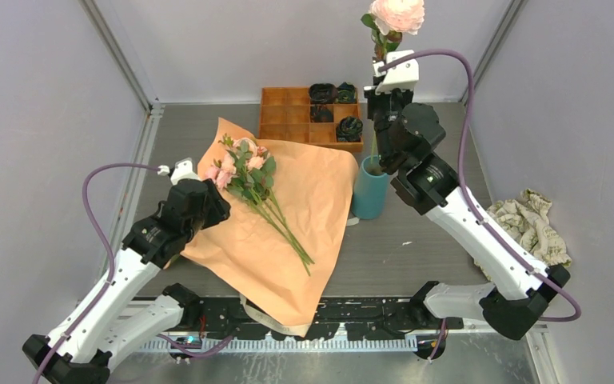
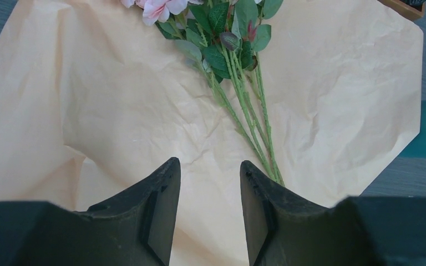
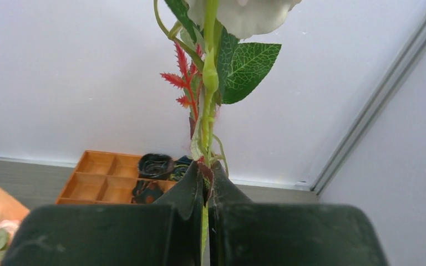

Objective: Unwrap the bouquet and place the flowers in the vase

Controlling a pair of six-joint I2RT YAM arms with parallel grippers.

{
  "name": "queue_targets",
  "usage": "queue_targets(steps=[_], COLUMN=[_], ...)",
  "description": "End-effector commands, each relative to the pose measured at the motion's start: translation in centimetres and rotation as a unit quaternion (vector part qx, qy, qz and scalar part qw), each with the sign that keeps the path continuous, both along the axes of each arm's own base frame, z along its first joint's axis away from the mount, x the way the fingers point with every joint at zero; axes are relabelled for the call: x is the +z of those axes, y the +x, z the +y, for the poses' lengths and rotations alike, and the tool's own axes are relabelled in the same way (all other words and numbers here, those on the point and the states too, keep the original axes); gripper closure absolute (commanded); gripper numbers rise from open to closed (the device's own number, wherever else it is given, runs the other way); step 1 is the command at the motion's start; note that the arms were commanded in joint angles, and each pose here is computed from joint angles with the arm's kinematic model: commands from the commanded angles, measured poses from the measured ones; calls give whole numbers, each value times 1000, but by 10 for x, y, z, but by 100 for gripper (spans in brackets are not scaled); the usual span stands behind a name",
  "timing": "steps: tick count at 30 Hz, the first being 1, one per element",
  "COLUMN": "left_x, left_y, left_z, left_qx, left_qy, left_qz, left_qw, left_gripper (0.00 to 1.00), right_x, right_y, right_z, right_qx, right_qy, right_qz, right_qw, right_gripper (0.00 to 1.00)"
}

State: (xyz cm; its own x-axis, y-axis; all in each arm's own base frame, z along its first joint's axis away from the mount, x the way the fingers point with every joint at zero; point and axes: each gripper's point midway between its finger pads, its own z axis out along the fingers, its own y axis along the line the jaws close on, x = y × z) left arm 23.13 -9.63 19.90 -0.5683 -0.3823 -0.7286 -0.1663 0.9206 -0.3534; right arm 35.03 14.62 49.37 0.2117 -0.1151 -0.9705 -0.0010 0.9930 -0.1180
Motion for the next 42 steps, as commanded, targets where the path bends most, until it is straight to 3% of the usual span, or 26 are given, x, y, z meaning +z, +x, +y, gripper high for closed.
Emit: queue_targets(steps=[1,14,16,21,32,35,38,39,42], left_x=[11,3,-2,-7,-18,-25,-36,-42,-62], left_y=[6,13,17,31,74,87,97,100,107], left_z=[-5,-16,-23,-38,-66,-68,-68,-69,-72], left_qx=[1,-13,-20,-31,-35,-27,-16,-12,-2], left_qy=[-25,-35,-41,-50,-34,-15,3,7,14], left_qz=[-28,-22,-15,-5,34,45,58,64,85], left_qw=[999,999,999,998,998,999,998,998,996], left_gripper=[55,54,54,52,50,51,51,51,53], right_x=[26,-79,-96,-120,-104,-97,-83,-79,-72], right_y=[0,-11,-13,-21,-57,-71,-89,-94,-104], right_z=[-15,-22,-27,-34,-60,-57,-53,-52,-54], right_qx=[-46,-41,-52,-56,-45,-3,55,69,85], right_qy=[0,47,49,60,138,150,183,193,205], right_qz=[-53,25,38,51,42,43,27,22,20], right_qw=[998,998,997,995,989,988,981,979,975], right_gripper=[99,97,88,50,1,3,26,30,31])
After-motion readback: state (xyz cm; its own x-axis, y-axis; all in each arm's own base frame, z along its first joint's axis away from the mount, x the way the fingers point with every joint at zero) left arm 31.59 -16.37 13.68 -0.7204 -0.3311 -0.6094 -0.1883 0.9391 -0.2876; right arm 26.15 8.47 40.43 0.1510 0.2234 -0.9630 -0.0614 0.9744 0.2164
